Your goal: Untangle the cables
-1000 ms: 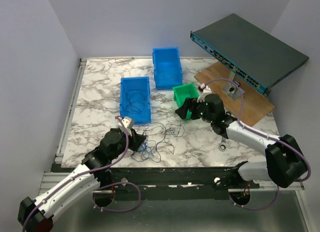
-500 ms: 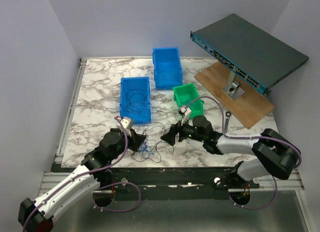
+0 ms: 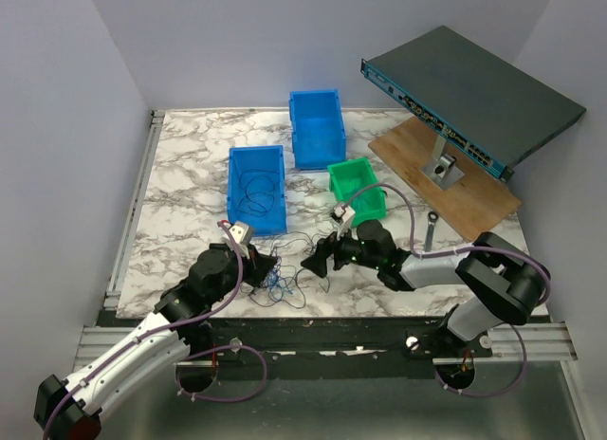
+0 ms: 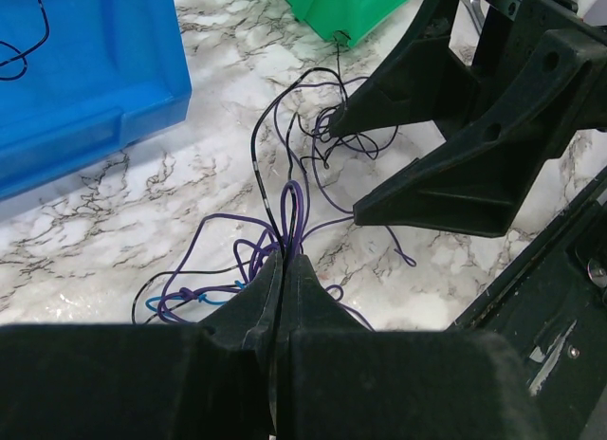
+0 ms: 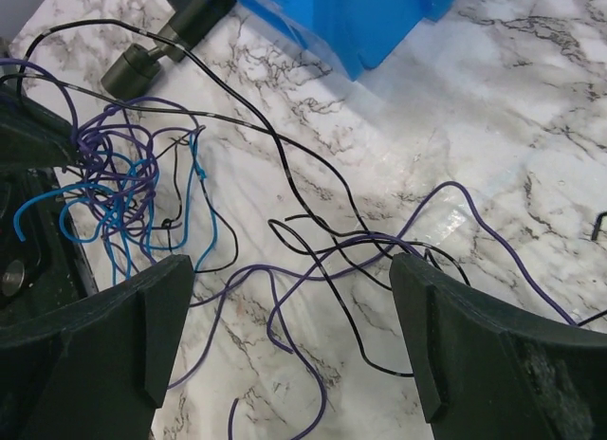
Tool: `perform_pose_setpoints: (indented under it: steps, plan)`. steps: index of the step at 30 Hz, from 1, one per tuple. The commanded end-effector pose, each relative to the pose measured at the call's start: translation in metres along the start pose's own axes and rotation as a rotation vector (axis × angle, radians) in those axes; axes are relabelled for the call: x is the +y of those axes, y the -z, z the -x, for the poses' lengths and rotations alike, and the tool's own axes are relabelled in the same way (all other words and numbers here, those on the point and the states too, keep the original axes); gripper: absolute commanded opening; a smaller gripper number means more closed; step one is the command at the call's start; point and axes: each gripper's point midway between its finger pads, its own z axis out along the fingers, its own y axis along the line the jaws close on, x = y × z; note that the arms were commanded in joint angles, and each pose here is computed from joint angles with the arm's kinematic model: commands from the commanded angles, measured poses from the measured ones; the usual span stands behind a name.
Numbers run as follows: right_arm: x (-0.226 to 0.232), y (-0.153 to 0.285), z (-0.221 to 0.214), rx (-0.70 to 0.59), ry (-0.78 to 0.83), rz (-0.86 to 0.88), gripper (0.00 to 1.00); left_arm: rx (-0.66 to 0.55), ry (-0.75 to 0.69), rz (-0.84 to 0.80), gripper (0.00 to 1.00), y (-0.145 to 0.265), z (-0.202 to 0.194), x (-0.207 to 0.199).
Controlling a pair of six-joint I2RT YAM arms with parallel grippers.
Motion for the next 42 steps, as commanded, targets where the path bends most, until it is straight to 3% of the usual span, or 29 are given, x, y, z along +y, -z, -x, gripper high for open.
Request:
perform_pose_setpoints:
  steps: [1, 5, 8, 12, 19, 25, 35, 42]
  plan:
    - [0.019, -0.007, 0.0, 0.026, 0.06, 0.11, 0.84, -0.015, 0.0, 0.003, 0.0, -0.002, 0.002, 0.0]
    - [0.011, -0.013, -0.009, 0.09, 0.059, 0.075, 0.55, -0.014, 0.0, 0.004, 0.0, -0.002, 0.002, 0.0]
    - [0.004, -0.01, -0.003, 0.058, 0.063, 0.026, 0.27, -0.015, 0.0, 0.004, 0.0, -0.002, 0.002, 0.0]
    - [-0.01, -0.002, 0.009, -0.002, 0.063, -0.072, 0.01, -0.012, 0.0, 0.008, 0.0, -0.002, 0.002, 0.001]
    - [-0.021, 0.015, 0.027, -0.106, 0.055, -0.161, 0.01, -0.007, 0.001, 0.013, 0.0, -0.003, 0.002, 0.001]
    - [-0.063, 0.046, 0.045, -0.238, -0.011, -0.44, 0.01, -0.007, 0.004, 0.018, 0.0, -0.002, 0.002, 0.002]
    - [-0.12, 0.151, 0.071, -0.584, -0.198, -0.895, 0.01, -0.016, 0.013, 0.061, 0.0, -0.002, 0.003, 0.009]
    - [-0.133, 0.235, 0.101, -0.689, -0.254, -1.244, 0.01, -0.059, 0.104, 0.28, 0.0, 0.008, 0.007, 0.045]
